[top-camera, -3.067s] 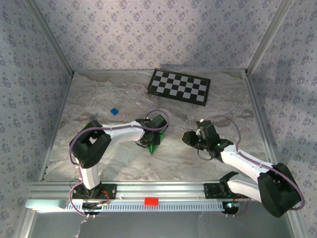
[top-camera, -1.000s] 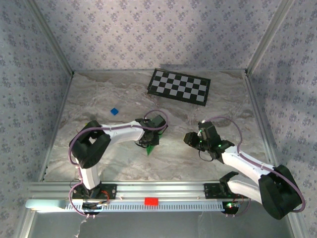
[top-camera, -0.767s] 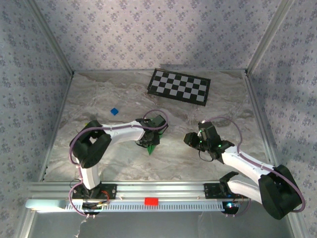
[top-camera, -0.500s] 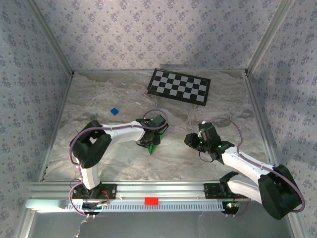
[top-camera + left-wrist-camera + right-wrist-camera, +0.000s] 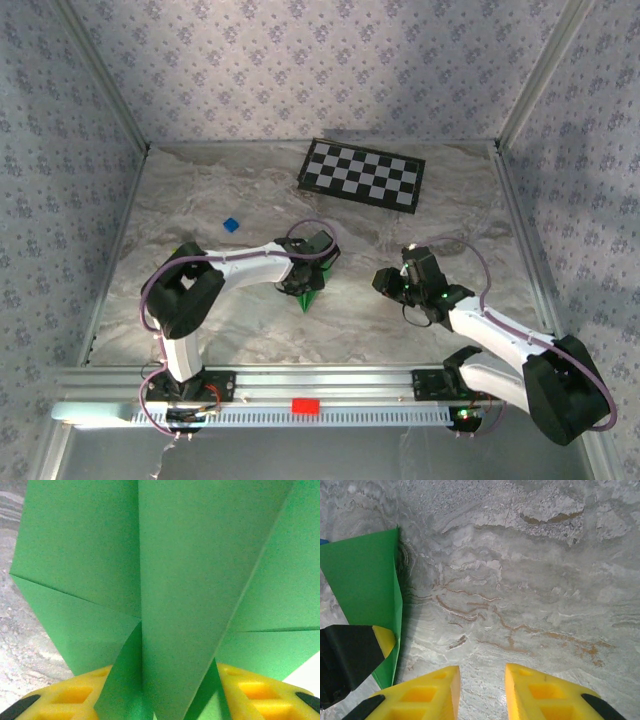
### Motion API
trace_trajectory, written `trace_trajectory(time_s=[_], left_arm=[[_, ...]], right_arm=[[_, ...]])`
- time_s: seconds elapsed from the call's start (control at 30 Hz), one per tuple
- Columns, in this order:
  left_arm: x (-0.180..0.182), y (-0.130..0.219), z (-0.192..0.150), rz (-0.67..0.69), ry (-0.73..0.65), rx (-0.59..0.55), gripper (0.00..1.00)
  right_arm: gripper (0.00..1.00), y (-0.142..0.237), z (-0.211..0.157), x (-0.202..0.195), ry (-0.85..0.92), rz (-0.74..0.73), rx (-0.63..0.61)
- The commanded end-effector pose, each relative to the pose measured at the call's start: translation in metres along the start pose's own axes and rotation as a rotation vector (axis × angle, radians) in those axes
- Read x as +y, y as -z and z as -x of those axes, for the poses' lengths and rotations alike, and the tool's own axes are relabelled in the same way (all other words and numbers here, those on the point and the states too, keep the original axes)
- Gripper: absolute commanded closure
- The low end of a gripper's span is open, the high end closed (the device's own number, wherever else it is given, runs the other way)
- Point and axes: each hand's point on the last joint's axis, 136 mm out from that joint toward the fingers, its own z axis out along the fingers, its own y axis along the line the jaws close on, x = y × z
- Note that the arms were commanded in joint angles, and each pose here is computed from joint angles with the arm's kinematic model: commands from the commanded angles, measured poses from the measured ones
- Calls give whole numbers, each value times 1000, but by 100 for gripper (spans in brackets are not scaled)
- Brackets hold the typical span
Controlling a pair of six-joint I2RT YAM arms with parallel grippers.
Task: Fold a paper plane with a square sheet of paper (pick it up from the middle)
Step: Turn over a paper plane at the center of the table, then reset both arms
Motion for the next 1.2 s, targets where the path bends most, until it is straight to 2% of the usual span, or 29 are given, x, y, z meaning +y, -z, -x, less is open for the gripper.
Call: trace_trajectory(time_s=[0.0, 0.73, 0.87, 1.03, 1.07, 1.1, 1.13, 1.17], left_arm=[[-3, 12, -2, 3, 12, 12, 51], [-3, 61, 19, -70, 31, -96, 43], [0, 80, 30, -89, 11, -167, 42], [23, 120, 59, -55, -44, -364, 29], [31, 127, 64, -44, -46, -406, 23], [39, 137, 70, -39, -47, -454, 16], [49, 143, 75, -33, -45, -492, 8], [60, 146, 80, -21, -39, -520, 1]], right_arm=[[69, 2, 1, -5, -4, -19, -10], [66, 9, 13, -9, 20, -57, -19], [57, 16, 25, -9, 41, -75, -35], [39, 38, 56, -13, 147, -182, -94], [32, 44, 65, -15, 171, -213, -117], [10, 49, 73, -19, 192, -254, -139], [1, 55, 86, -22, 190, -289, -176], [0, 62, 96, -28, 203, -343, -206]])
